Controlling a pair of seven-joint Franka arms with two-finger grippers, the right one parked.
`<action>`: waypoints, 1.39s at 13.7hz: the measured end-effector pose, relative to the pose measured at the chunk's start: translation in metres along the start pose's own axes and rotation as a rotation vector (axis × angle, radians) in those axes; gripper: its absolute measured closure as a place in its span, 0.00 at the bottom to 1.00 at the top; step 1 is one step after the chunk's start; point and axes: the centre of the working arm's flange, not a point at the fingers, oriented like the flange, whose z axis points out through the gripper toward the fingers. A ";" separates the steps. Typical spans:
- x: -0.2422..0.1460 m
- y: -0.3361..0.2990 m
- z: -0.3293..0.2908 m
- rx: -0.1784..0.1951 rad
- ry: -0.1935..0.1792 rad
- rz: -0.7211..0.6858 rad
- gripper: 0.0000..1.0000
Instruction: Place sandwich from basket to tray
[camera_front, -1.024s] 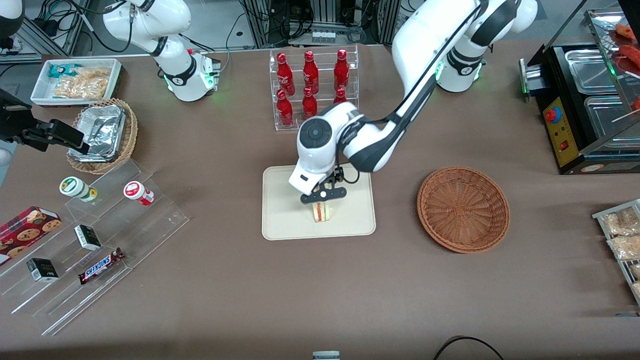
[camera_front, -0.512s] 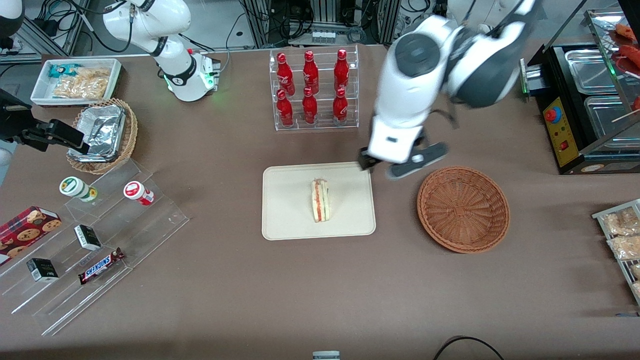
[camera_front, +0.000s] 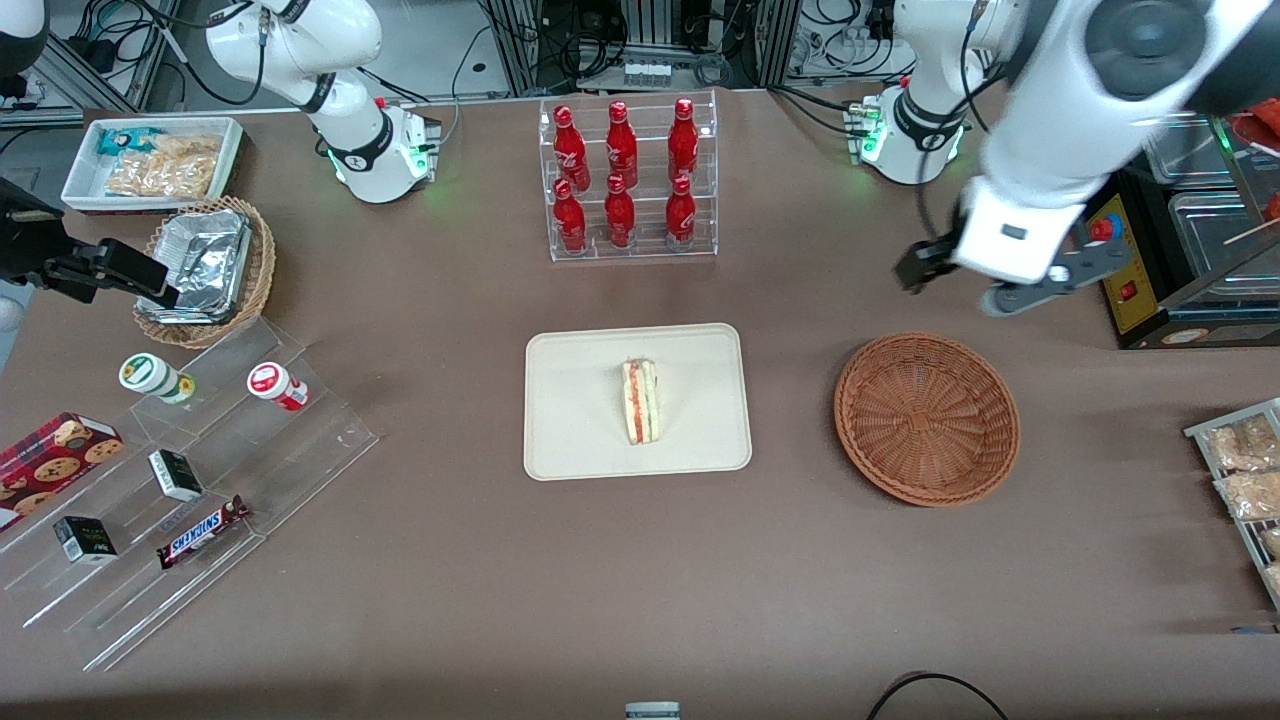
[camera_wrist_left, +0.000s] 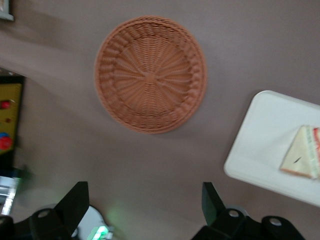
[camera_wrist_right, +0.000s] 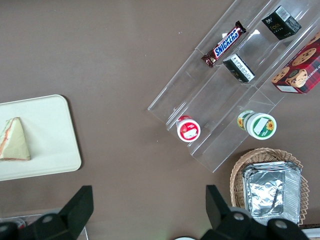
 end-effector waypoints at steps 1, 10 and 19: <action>0.007 -0.020 -0.002 0.004 -0.014 0.035 0.00; 0.038 -0.115 -0.006 -0.064 -0.057 0.210 0.00; 0.045 -0.095 -0.017 -0.042 0.010 0.255 0.00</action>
